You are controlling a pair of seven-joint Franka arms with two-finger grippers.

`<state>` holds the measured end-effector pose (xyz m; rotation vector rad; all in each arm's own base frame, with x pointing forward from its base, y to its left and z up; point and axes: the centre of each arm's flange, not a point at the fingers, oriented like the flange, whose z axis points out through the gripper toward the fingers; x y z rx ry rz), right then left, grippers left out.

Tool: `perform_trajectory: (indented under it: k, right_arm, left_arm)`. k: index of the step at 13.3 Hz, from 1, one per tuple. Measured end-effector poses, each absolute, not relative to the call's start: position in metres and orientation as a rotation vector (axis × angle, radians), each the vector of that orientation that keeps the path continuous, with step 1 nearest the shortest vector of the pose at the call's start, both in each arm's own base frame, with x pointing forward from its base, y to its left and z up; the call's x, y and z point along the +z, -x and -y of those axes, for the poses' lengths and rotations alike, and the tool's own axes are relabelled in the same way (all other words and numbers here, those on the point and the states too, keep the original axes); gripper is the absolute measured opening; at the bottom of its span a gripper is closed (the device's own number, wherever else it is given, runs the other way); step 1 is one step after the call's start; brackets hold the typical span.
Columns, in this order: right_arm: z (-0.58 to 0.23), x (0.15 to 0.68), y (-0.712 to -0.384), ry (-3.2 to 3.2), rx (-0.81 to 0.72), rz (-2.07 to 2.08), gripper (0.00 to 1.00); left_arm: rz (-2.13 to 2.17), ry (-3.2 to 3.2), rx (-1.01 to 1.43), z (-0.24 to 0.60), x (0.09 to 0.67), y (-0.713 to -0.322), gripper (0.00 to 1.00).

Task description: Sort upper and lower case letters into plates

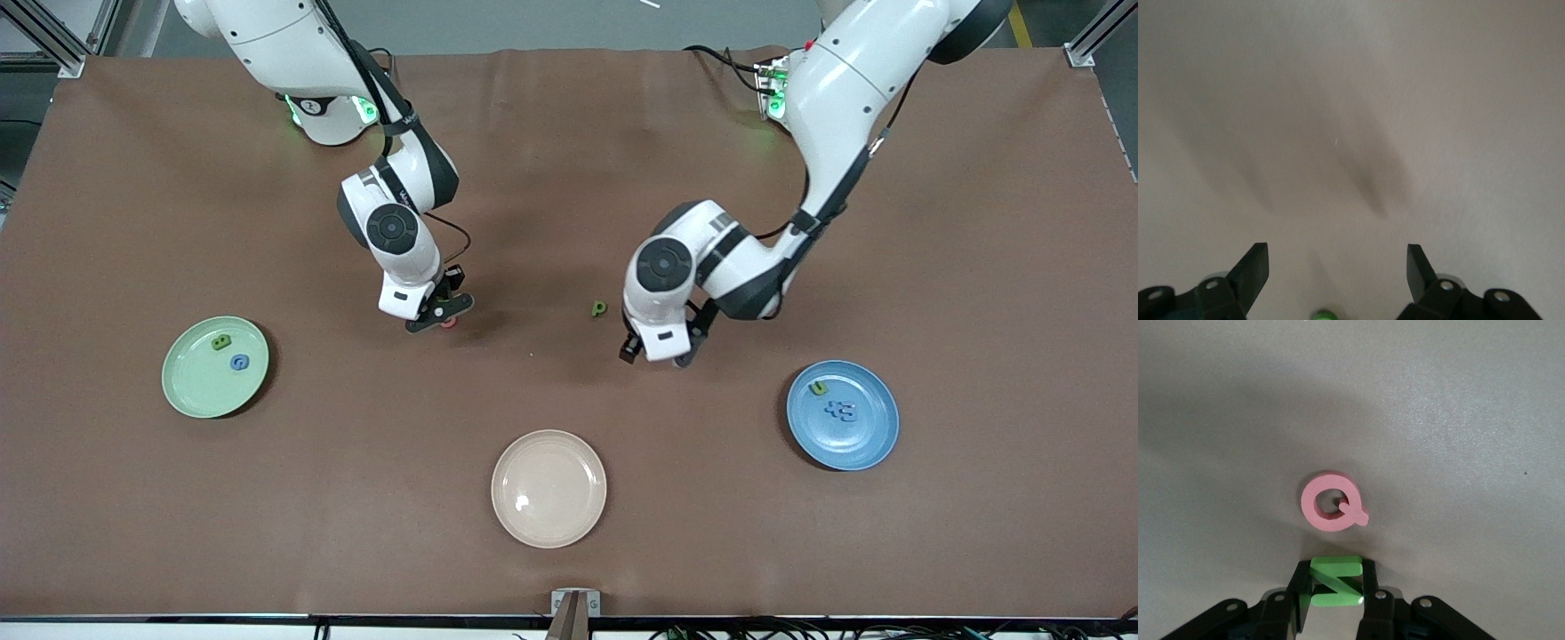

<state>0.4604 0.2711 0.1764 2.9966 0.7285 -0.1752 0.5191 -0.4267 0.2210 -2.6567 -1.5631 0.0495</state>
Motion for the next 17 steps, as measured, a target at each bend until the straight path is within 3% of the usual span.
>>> perform_trajectory:
  k: [4, 7, 10, 17]
  right_arm:
    - [-0.262, 0.182, -0.464, -2.988, -0.223, -0.697, 0.35]
    - [-0.220, 0.243, -0.489, -3.007, -0.277, -0.569, 0.35]
    - [-0.140, 0.308, -0.515, -3.049, -0.235, -0.535, 0.35]
    - [0.064, 0.326, -0.553, -3.062, -0.146, -0.370, 0.35]
  left_arm:
    - [1.594, 2.667, 0.002, 0.469, 0.212, -0.475, 0.88]
    - [1.611, 2.678, 0.000, 0.470, 0.196, -0.464, 0.84]
    - [1.613, 2.695, 0.021, 0.472, 0.185, -0.461, 0.81]
    - [1.599, 2.719, 0.043, 0.481, 0.174, -0.451, 0.70]
